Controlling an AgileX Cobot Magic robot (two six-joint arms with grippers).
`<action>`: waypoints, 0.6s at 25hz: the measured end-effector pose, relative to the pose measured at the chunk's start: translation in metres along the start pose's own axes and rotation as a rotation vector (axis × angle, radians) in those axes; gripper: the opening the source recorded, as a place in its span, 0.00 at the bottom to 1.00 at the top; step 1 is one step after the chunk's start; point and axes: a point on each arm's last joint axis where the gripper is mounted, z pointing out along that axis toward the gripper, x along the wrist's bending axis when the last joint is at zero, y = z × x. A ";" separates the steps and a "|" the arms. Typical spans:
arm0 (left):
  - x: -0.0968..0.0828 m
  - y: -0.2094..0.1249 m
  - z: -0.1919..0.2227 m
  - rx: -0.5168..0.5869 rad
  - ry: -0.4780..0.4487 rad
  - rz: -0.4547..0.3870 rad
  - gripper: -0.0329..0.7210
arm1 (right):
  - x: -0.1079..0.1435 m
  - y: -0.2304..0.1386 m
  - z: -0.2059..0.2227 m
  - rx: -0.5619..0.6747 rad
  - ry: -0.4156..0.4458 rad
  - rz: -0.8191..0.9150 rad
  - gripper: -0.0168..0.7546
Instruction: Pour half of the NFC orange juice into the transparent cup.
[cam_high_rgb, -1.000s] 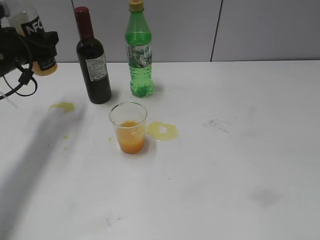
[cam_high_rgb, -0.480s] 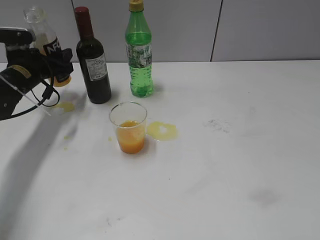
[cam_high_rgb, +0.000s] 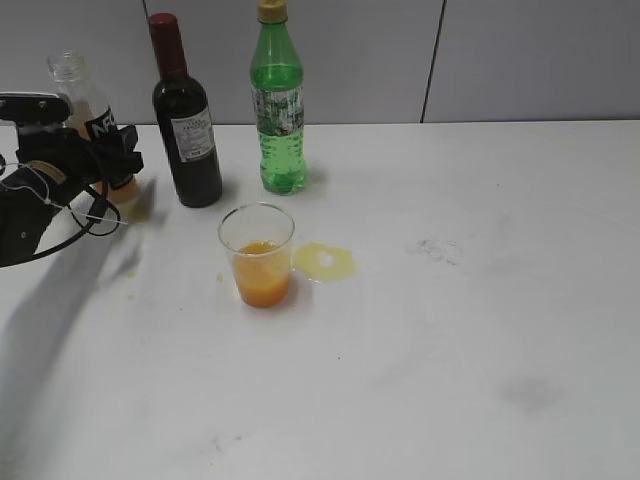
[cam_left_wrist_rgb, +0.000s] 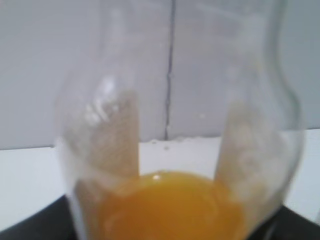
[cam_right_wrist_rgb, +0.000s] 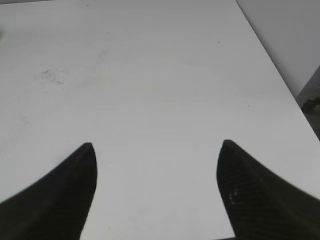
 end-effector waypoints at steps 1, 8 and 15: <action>0.001 -0.002 0.001 0.003 0.003 0.000 0.67 | 0.000 0.000 0.000 0.000 0.000 0.000 0.76; -0.003 -0.004 0.003 0.023 -0.054 0.042 0.67 | 0.000 0.000 0.000 0.000 0.000 0.000 0.76; -0.004 -0.005 0.003 0.040 -0.061 0.048 0.68 | 0.000 0.000 0.000 0.000 0.000 0.000 0.76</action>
